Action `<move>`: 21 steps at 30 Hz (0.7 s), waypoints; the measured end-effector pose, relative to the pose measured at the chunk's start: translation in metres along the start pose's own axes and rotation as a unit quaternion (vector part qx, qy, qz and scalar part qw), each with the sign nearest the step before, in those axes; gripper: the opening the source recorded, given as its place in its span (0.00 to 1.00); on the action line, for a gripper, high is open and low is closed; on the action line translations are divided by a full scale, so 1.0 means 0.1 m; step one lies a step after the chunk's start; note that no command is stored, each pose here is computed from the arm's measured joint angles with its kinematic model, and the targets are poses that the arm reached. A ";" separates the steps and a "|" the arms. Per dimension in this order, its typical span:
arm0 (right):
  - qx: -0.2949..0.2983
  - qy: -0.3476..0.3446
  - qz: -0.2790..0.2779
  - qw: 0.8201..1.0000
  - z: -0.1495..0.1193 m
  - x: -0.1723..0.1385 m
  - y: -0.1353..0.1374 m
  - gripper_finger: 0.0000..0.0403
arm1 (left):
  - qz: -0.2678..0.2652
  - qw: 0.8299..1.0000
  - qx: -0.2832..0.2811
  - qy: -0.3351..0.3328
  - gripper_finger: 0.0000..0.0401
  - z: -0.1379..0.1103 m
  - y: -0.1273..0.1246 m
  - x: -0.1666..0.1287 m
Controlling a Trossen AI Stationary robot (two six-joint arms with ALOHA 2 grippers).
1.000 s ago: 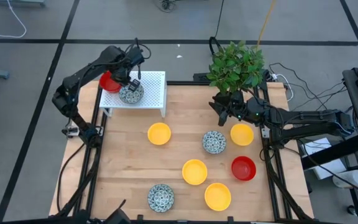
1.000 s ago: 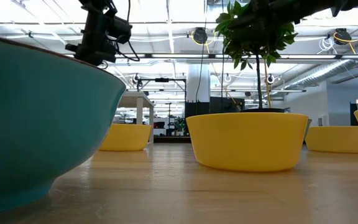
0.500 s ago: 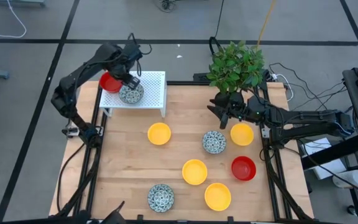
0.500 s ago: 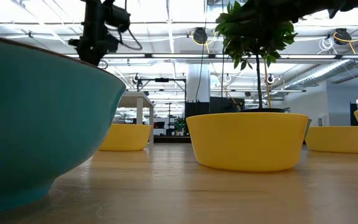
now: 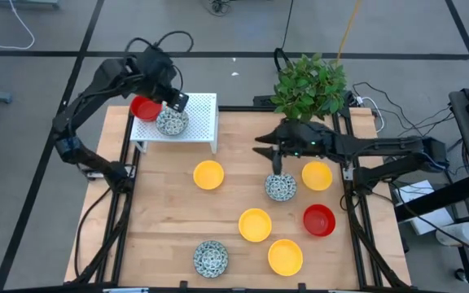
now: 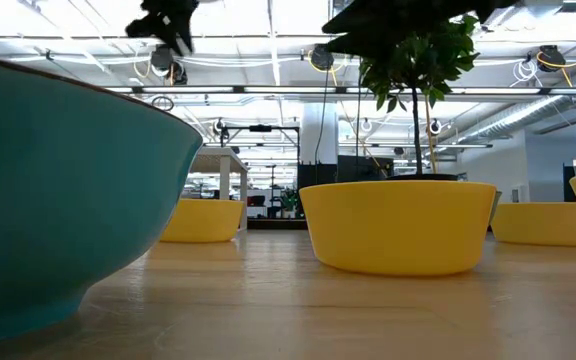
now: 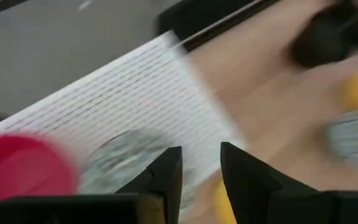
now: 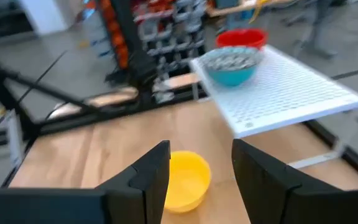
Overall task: Pick & Place Mini bowls
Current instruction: Put the yellow bowl on the shelf
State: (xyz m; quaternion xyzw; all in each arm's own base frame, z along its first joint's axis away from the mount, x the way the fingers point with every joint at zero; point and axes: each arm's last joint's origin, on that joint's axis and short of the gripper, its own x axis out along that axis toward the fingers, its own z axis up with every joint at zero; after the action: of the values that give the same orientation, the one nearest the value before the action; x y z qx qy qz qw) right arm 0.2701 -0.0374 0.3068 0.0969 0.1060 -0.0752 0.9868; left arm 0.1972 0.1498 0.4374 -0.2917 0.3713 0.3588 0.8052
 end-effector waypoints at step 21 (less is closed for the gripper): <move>-0.102 0.153 0.111 0.977 -0.73 0.87 0.17 0.40 | -0.214 0.971 0.008 -0.102 0.25 -0.08 -0.79 -0.25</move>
State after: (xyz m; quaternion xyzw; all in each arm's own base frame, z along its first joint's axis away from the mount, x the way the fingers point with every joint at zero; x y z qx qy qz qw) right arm 0.3428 -0.0168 0.2202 0.0168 0.2510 0.0613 0.9659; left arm 0.2456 0.0902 0.4692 -0.3200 0.2186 0.2034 0.8992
